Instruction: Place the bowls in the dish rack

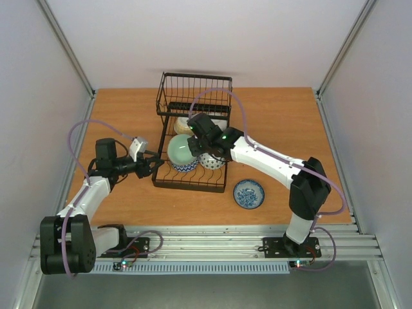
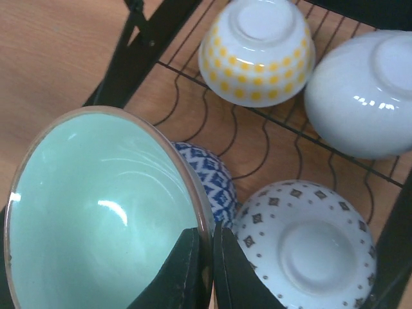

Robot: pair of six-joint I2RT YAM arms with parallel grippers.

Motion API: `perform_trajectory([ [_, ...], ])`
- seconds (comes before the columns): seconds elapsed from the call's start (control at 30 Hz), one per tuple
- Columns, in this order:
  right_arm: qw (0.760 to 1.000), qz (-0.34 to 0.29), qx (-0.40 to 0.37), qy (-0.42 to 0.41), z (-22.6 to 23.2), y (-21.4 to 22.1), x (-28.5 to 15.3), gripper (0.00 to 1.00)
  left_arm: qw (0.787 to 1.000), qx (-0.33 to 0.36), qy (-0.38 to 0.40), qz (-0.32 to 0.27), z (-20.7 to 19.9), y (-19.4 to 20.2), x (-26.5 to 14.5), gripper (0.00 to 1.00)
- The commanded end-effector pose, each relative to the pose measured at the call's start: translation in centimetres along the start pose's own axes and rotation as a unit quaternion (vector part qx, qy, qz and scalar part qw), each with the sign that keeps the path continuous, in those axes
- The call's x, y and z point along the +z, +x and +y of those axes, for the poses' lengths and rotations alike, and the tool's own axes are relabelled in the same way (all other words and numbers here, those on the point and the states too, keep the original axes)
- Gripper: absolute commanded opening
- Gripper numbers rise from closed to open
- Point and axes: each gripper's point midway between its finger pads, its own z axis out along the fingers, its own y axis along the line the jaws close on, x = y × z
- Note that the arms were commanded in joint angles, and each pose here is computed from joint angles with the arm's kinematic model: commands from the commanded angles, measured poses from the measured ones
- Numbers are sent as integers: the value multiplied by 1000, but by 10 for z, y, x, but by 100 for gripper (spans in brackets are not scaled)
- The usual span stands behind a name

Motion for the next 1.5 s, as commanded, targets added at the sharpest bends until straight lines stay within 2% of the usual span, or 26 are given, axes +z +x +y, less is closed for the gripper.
perform_trajectory([
  [0.0,998,-54,-11,-38,31,-36,-18,1,1000,21,8,-8,-3,-12,-1,50],
  [0.47,994,-68,-48,-68,75,-33,-35,1,1000,22,7,-6,-3,-11,0,49],
  [0.5,994,-68,-50,-69,76,-33,-34,1,1000,22,8,-7,-3,-11,0,45],
  [0.53,994,-68,-51,-69,77,-33,-34,1,1000,22,9,-6,-4,-11,0,37],
  [0.6,994,-67,-52,-70,79,-31,-33,1,1000,24,1,-6,-1,-12,0,5],
  [0.63,994,-66,-53,-71,79,-31,-32,1,1000,23,-4,-7,0,-12,0,1],
  [0.9,993,-73,-50,-73,76,-27,-35,2,999,33,-24,-17,1,-15,-4,0],
  [0.93,993,-76,-49,-74,74,-25,-37,5,999,33,-26,-17,1,-15,-4,0],
  [0.97,992,-81,-48,-78,74,-24,-39,12,999,33,-25,-17,1,-16,-4,0],
  [1.07,988,-103,-45,-107,74,-21,-54,45,999,30,-20,-19,-1,-16,-4,1],
  [1.13,982,-117,-43,-140,77,-21,-70,60,999,29,-11,-21,-4,-17,-4,0],
  [1.3,969,-99,-33,-224,84,-5,-88,74,999,22,18,-23,-11,-18,-4,1],
  [1.47,936,-66,4,-345,95,16,-97,84,999,21,40,-26,-17,-18,-6,1],
])
